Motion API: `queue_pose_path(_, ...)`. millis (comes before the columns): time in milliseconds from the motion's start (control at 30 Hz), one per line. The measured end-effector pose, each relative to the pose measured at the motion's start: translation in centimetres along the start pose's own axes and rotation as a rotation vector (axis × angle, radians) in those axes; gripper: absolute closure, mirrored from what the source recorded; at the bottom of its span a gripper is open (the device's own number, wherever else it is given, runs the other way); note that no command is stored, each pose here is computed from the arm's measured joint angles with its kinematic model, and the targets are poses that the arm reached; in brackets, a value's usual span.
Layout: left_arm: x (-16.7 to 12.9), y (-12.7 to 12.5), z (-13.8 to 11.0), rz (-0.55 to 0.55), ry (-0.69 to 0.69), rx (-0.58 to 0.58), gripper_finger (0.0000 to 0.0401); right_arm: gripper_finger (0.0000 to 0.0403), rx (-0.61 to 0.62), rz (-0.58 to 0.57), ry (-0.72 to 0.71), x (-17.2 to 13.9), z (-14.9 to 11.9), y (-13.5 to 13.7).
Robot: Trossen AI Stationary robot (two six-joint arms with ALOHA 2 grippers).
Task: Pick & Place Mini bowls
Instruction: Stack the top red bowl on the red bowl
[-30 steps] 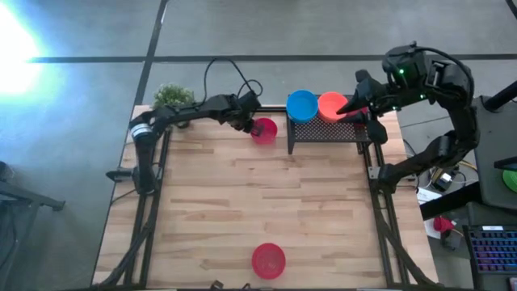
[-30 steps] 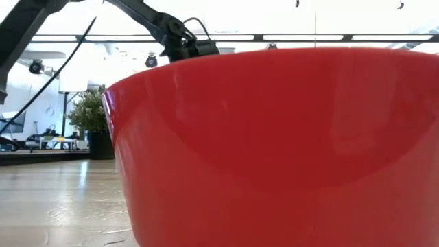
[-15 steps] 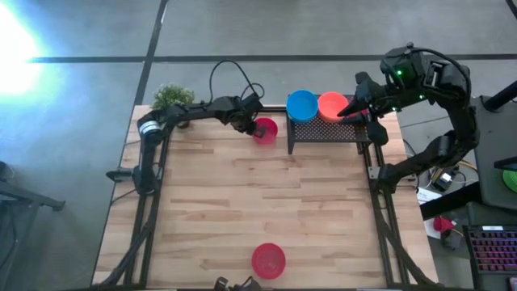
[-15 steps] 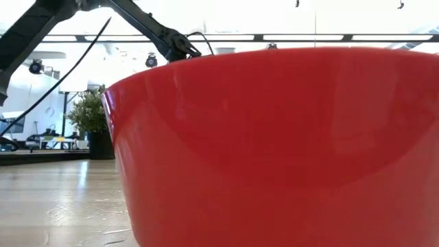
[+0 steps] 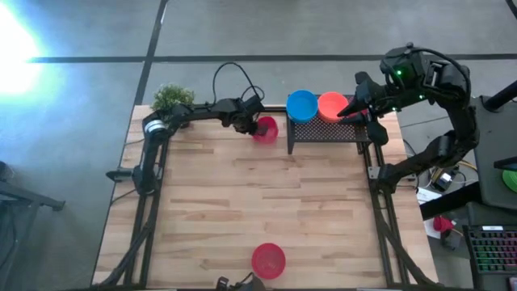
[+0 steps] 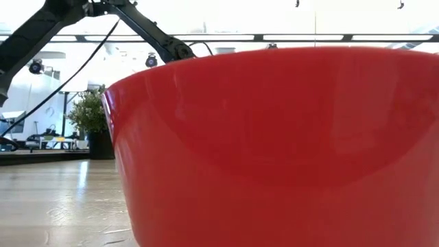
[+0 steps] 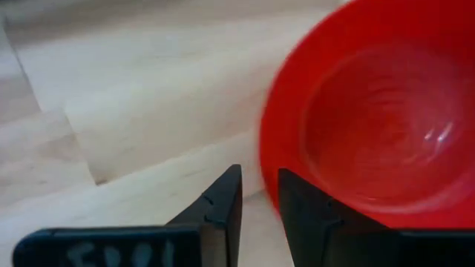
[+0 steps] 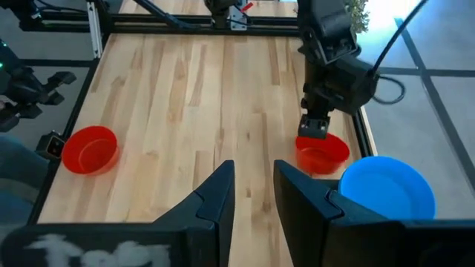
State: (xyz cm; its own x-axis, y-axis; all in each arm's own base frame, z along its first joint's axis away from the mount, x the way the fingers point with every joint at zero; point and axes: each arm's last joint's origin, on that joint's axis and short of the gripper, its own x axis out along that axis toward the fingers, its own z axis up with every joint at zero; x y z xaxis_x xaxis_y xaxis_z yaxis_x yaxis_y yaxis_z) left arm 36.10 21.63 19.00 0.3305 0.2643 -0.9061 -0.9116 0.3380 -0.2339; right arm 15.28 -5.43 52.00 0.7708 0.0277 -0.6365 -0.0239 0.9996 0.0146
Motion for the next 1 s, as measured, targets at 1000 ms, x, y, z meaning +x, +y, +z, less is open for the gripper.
queue_pose_path(1000, 0.4, -0.2, 0.0, -0.011, -0.009, 0.090, 0.0396, 0.0325, 0.007, 0.000, 0.000, 0.0, 0.0, 0.0)
